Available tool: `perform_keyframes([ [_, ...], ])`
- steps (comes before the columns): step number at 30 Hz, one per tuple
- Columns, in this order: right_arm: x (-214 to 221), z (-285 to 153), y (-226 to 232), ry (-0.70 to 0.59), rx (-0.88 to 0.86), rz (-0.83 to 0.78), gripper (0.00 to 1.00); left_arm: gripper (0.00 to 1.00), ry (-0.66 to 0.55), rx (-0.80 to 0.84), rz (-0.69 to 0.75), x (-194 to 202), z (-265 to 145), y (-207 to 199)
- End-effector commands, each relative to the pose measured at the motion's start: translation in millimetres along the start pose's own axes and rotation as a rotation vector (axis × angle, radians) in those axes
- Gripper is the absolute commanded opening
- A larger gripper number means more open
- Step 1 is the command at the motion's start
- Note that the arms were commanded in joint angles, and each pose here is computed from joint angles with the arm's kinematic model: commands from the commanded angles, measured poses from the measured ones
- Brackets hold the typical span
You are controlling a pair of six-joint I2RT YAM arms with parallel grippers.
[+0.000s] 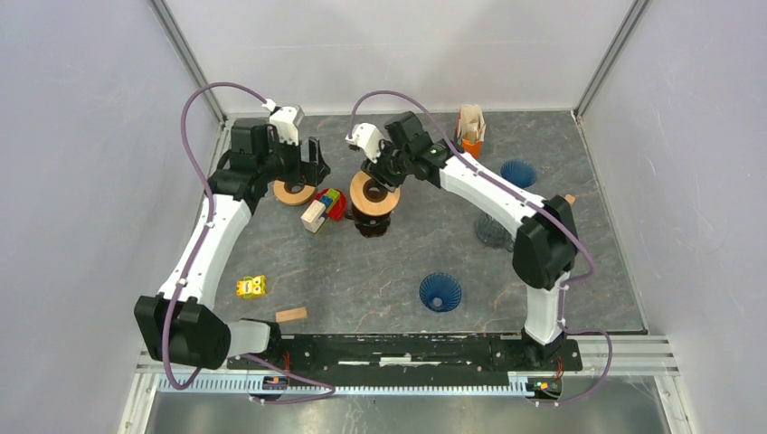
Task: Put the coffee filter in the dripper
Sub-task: Place the dripper holder onto the coffee server.
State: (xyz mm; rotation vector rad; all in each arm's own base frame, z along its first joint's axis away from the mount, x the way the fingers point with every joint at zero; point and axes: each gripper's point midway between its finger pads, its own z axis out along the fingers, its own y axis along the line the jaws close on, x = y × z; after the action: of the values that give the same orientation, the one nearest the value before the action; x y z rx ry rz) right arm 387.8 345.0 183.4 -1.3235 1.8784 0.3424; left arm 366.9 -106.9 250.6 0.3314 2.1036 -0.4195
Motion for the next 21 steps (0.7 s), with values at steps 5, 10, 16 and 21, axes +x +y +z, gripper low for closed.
perform_keyframes([
  [5,-1,30,8,0.053,-0.058,0.026,0.32,0.95,-0.093,-0.015,-0.018,-11,-12,-1],
  [10,2,41,12,0.072,-0.069,0.030,0.34,0.96,-0.101,-0.007,-0.017,-10,-14,-3],
  [16,8,51,14,0.091,-0.073,0.032,0.40,0.98,-0.110,-0.019,-0.005,-7,-14,-1],
  [21,10,55,13,0.099,-0.068,0.032,0.46,0.99,-0.109,-0.030,0.002,-4,-15,1],
])
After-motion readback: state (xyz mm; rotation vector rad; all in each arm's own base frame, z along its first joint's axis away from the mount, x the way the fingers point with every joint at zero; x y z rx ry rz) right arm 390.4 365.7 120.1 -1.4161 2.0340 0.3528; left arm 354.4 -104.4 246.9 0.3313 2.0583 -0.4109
